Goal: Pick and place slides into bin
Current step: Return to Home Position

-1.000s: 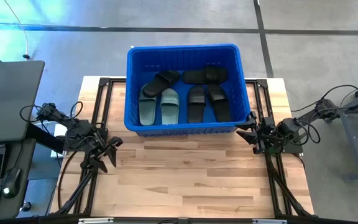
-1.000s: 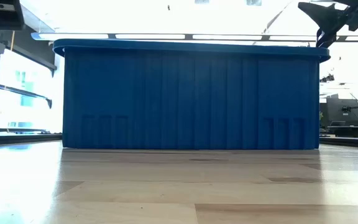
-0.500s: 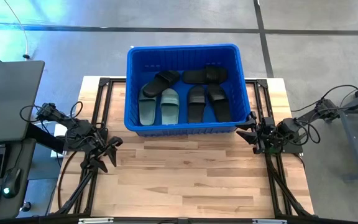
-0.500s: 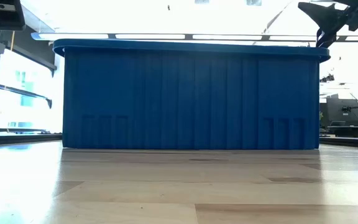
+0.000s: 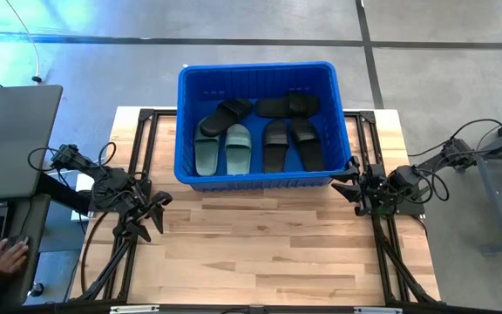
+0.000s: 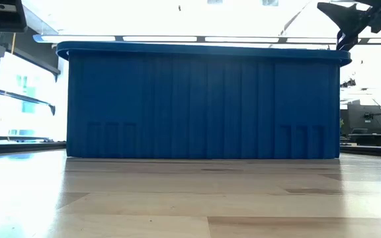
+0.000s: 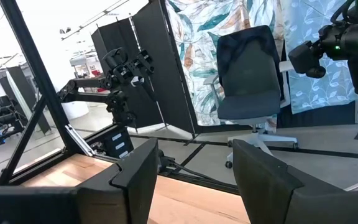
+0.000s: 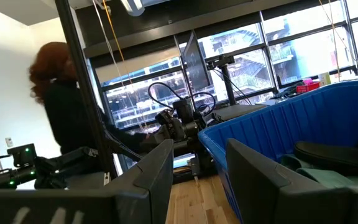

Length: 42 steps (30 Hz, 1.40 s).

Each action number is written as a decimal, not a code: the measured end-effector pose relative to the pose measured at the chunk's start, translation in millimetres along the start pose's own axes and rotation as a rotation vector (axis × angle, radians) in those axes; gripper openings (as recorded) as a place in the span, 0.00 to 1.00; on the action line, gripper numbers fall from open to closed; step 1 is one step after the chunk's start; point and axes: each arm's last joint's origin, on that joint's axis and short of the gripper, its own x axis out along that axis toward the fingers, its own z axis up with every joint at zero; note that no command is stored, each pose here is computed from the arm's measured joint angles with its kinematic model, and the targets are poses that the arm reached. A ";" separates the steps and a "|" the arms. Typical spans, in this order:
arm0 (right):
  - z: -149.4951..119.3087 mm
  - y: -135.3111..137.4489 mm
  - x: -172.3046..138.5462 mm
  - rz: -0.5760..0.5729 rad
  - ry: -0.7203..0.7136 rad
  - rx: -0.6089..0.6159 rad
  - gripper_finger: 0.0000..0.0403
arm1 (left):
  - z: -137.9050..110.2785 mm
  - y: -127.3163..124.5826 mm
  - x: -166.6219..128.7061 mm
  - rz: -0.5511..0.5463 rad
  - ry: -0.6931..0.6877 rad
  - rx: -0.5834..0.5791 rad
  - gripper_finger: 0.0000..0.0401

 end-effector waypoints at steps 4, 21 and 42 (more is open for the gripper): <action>0.0 0.0 0.0 0.000 0.000 0.000 0.35 | 0.0 0.0 0.0 0.000 0.000 0.000 0.48; 0.0 0.0 0.0 0.000 0.000 0.000 0.35 | 0.0 0.0 0.0 0.000 0.000 0.000 0.48; 0.0 0.0 0.0 0.000 0.000 0.000 0.35 | 0.0 0.0 0.0 0.000 0.000 0.000 0.48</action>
